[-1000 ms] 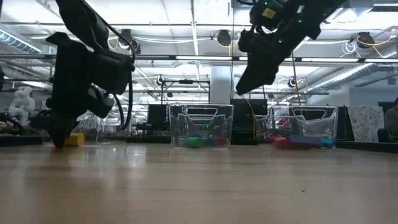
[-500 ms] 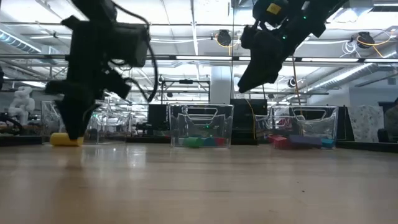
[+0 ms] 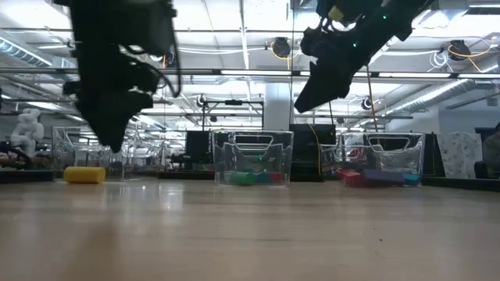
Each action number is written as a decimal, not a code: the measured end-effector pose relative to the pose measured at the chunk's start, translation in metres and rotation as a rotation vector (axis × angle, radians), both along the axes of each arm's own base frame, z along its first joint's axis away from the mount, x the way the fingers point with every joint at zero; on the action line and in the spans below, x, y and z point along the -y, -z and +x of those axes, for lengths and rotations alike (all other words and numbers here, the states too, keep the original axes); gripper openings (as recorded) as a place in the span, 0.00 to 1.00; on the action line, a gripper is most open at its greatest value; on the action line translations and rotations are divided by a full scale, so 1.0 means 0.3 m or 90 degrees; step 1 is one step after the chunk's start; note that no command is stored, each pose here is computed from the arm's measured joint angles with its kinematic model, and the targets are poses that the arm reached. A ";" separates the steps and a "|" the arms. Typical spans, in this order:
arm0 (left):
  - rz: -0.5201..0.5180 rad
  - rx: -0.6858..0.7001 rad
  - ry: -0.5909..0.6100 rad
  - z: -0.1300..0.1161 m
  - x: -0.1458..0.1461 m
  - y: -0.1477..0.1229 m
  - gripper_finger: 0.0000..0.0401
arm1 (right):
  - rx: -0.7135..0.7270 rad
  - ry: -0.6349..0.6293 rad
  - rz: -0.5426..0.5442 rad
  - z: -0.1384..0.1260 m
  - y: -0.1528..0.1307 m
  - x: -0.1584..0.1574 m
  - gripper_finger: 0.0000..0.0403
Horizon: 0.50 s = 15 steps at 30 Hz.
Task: Sort blocks by size
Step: Put the yellow cylindrical block into the left transparent bin
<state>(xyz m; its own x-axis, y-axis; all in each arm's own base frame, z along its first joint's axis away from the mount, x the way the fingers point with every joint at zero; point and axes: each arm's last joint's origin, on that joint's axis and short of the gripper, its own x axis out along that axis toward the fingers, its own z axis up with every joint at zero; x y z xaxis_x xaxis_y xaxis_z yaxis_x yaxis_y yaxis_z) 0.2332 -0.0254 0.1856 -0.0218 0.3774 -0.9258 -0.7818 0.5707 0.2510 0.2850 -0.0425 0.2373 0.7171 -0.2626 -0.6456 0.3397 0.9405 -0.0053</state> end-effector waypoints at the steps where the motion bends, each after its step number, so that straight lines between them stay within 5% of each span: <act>1: 0.002 0.011 -0.036 -0.009 0.010 0.011 0.48 | -0.006 -0.004 -0.002 0.003 0.006 -0.004 0.42; 15: 0.056 0.009 -0.245 -0.081 0.028 0.038 0.51 | 0.000 -0.036 -0.041 0.006 0.012 0.011 0.42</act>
<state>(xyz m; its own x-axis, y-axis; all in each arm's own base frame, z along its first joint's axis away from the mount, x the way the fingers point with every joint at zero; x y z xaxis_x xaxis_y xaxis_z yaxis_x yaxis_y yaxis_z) 0.2090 -0.0339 0.1742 -0.1640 0.4223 -0.8915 -0.9382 0.2125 0.2733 0.2869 -0.0457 0.2337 0.7323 -0.2617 -0.6287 0.2854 0.9562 -0.0656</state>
